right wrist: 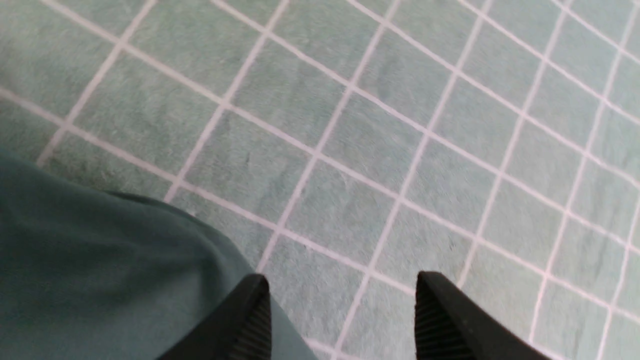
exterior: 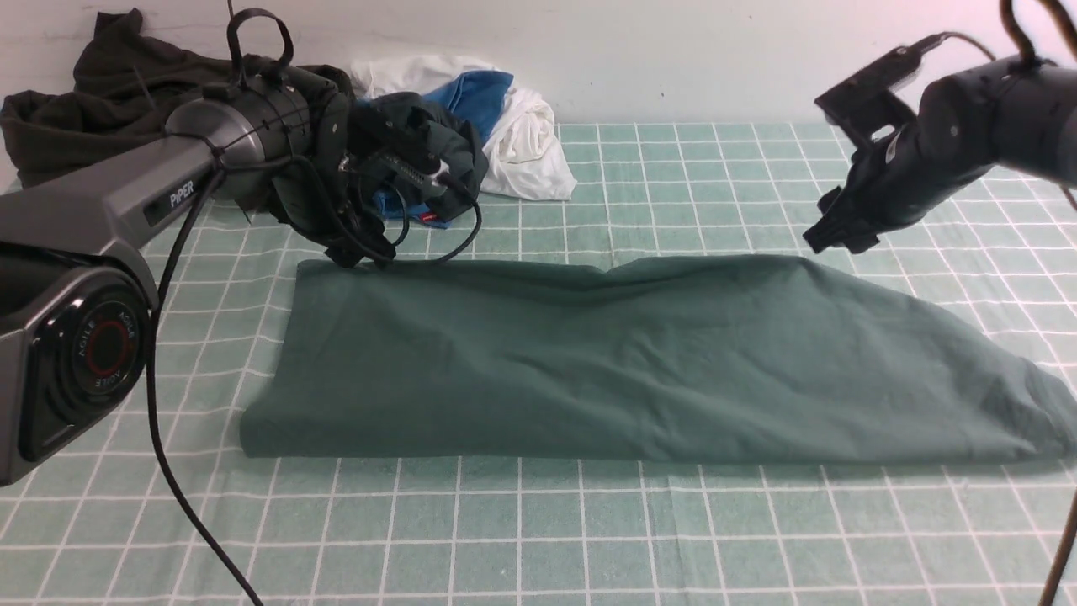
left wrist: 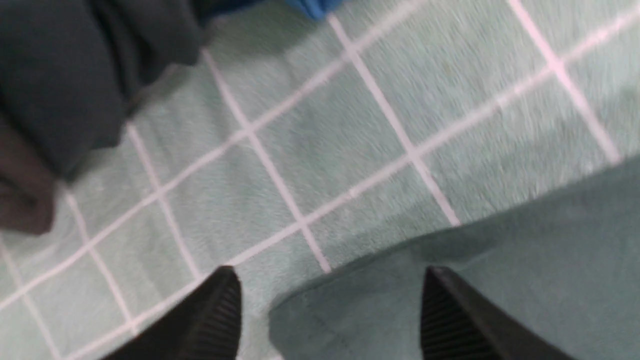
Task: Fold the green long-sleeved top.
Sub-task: Use both arms to drag the lower edge of the fabric forward and fold it over the upper edge, then use the right arm to clamp the right edge of the fabric
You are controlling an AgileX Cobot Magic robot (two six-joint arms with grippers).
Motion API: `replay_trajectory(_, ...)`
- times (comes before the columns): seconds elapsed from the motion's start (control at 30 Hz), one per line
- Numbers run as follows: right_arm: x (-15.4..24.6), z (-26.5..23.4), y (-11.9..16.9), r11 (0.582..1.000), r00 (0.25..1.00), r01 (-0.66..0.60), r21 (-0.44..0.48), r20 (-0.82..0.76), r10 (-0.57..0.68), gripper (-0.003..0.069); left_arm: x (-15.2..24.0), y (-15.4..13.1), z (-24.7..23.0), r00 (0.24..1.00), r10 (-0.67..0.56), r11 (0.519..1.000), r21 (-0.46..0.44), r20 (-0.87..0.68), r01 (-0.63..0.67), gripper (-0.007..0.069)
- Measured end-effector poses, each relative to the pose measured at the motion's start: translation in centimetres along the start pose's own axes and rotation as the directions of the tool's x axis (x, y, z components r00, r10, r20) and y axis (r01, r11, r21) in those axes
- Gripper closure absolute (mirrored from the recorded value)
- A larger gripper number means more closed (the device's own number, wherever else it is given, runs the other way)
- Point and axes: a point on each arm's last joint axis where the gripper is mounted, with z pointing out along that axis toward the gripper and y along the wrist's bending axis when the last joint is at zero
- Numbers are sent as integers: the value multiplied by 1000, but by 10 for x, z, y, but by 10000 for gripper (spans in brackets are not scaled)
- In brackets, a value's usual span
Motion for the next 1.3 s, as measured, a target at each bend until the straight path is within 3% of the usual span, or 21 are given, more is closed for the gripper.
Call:
replay_trajectory(0.1,2,-14,-2,998,997,-56,-12,-57,55,263,-9,7,-19,995,-103,995,-11,-1,103,133)
replay_trajectory(0.2,10,-23,-1,995,984,-90,-43,-156,82,262,-14,11,-44,986,-160,987,-14,-45,159,174)
replay_trajectory(0.37,34,-34,-10,984,944,-163,-69,-302,135,262,-16,0,-72,983,-146,987,47,-107,152,393)
replay_trajectory(0.5,67,-52,-26,964,920,-258,-60,-319,226,262,-8,-21,-65,983,-110,971,193,-149,139,583)
replay_trajectory(0.57,85,-60,-40,949,906,-316,-25,-306,293,262,2,-31,-54,977,-86,960,247,-196,134,611)
replay_trajectory(0.67,112,-59,-55,919,870,-393,22,-316,379,262,16,-44,-39,963,-58,945,298,-262,138,626)
replay_trajectory(0.7,131,-52,-67,893,837,-447,58,-324,440,258,29,-51,-29,949,-34,939,315,-315,138,629)
replay_trajectory(0.83,159,-30,-83,847,773,-523,93,-368,517,217,51,-59,-14,917,4,941,312,-400,132,629)
replay_trajectory(1.1,174,7,-78,836,747,-545,64,-415,519,162,56,-53,-15,917,-26,940,303,-397,158,629)
replay_trajectory(1.2,173,8,-77,840,754,-540,51,-415,510,185,55,-48,-22,921,-28,946,288,-388,150,629)
replay_trajectory(1.3,173,8,-76,837,752,-545,45,-415,512,309,48,-36,-53,943,-49,954,265,-328,142,629)
